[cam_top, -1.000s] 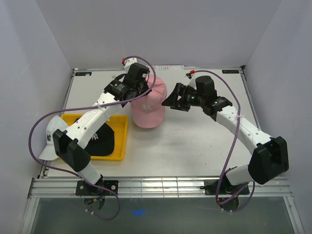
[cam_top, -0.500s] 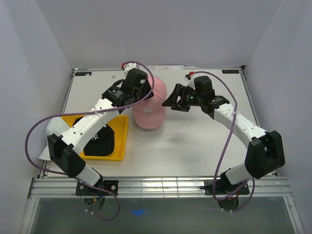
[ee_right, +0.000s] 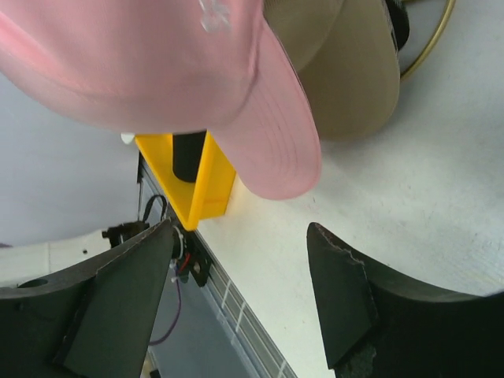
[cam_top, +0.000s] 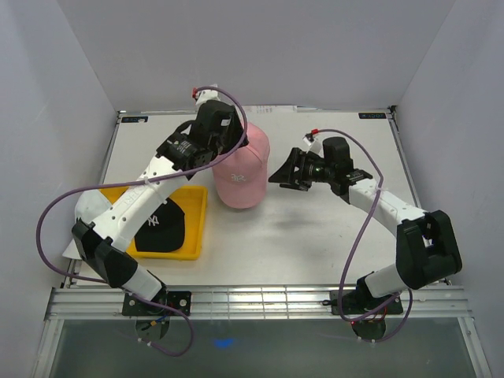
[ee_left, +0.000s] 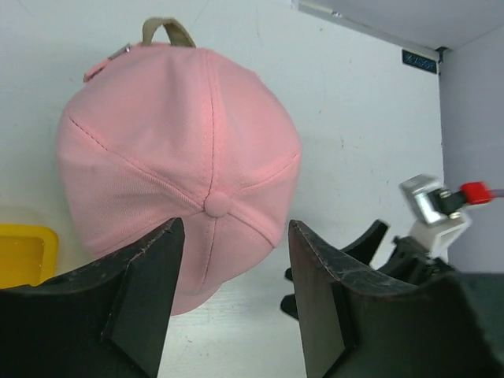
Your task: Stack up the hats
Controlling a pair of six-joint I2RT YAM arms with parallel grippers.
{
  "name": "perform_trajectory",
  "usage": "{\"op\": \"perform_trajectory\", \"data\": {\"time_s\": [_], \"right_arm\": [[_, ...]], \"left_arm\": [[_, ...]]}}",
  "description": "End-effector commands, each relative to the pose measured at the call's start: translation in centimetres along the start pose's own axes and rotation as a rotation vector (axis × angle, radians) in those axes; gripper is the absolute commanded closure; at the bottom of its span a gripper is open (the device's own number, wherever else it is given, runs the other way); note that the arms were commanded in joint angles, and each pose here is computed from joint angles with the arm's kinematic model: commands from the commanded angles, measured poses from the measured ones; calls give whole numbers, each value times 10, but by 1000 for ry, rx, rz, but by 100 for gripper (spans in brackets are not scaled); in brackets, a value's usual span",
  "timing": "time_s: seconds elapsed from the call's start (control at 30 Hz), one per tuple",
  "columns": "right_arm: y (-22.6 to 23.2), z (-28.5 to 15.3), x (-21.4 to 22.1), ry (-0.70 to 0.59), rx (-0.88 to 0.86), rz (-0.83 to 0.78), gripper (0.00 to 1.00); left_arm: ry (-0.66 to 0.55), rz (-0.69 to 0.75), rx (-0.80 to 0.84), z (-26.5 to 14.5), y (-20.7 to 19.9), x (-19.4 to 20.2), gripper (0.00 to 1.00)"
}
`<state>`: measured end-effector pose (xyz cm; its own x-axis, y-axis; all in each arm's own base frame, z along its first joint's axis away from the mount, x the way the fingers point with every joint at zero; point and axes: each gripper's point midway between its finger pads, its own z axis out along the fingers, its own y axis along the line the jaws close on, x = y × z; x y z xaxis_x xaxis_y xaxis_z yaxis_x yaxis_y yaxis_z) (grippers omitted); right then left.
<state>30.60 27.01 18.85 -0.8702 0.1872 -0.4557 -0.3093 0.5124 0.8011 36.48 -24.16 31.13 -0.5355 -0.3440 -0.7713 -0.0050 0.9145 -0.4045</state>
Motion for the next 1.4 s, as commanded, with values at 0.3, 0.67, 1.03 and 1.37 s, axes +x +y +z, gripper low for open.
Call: {"op": "perform_trajectory", "data": {"time_s": [0.3, 0.67, 1.03, 1.37], "right_arm": [[6, 6, 43, 24, -248, -22, 24], [-12, 23, 56, -18, -248, -8, 19], [-10, 49, 64, -46, -307, 59, 15], [-17, 64, 55, -116, -311, 130, 18]], "left_arm": [[-109, 179, -19, 11, -26, -55, 31], [-84, 255, -79, 43, -27, -50, 29], [-42, 272, -99, 54, -17, -41, 29], [-9, 273, -93, 60, -12, -34, 29]]}}
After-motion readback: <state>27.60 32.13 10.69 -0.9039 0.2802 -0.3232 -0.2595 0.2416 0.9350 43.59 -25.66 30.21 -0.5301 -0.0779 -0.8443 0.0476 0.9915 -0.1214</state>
